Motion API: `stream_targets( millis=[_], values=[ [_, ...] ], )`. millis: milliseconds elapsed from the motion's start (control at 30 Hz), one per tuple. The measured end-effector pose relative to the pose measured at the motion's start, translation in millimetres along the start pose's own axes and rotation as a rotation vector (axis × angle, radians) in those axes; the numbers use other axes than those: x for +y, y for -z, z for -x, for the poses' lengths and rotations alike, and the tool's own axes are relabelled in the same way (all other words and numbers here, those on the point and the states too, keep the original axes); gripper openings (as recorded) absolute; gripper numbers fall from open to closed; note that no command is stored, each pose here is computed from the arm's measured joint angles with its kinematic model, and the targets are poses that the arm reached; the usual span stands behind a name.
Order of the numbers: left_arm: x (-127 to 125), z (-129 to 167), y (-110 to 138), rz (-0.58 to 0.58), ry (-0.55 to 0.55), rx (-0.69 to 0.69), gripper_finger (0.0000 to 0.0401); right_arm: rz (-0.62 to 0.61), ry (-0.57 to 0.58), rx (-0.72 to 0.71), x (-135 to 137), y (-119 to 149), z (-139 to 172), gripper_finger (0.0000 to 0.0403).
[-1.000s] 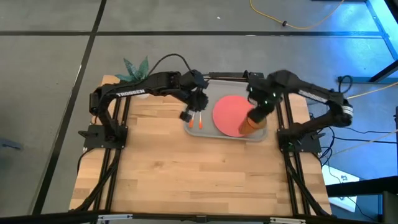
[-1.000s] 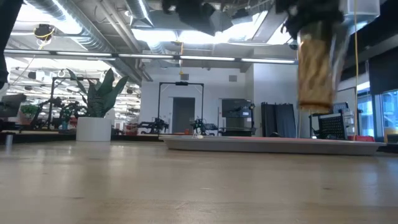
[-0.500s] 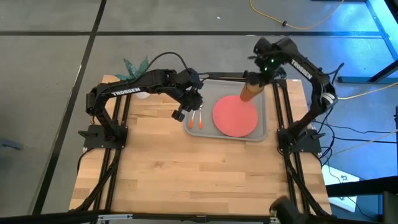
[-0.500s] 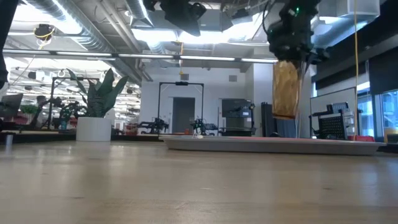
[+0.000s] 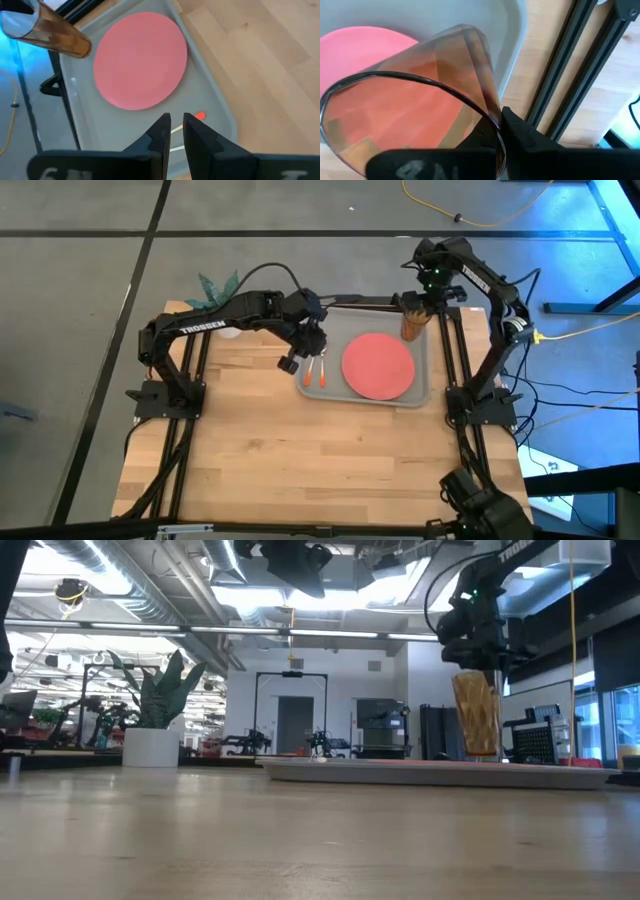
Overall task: Pick and place plate/cup/fork/spoon on tray
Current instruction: Put the orange glass on the top right of the pink plate, then move the gray serving tray to the center of the table
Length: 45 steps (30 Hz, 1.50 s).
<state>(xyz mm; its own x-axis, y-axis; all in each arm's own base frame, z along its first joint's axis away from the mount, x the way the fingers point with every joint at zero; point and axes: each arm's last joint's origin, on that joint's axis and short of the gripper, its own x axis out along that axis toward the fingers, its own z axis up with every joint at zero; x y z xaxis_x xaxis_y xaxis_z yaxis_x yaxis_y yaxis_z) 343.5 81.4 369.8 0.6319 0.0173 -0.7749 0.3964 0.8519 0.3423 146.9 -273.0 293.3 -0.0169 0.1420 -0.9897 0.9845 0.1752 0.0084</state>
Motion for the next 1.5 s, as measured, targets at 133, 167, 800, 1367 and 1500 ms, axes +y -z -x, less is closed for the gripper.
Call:
stream_targets(
  millis=[133,167,800,1367,1500],
  values=[
    [3,0,2,0.009,-0.016,0.008,0.0045,-0.011,0.029,0.017,-4,-7,-7,0.0008],
    [4,1,3,0.014,-0.019,0.010,0.0045,-0.013,0.043,0.018,-6,-9,-8,0.0008],
    [10,2,9,0.035,-0.040,0.027,0.0045,0.033,0.032,0.041,-2,-26,-25,0.0034],
    [14,3,13,0.045,-0.050,0.030,0.0045,0.002,0.026,-0.014,-4,-17,0,0.0075],
    [15,3,13,0.046,-0.062,0.041,0.0045,0.009,0.002,-0.099,-4,-11,23,0.0074]
  ],
)
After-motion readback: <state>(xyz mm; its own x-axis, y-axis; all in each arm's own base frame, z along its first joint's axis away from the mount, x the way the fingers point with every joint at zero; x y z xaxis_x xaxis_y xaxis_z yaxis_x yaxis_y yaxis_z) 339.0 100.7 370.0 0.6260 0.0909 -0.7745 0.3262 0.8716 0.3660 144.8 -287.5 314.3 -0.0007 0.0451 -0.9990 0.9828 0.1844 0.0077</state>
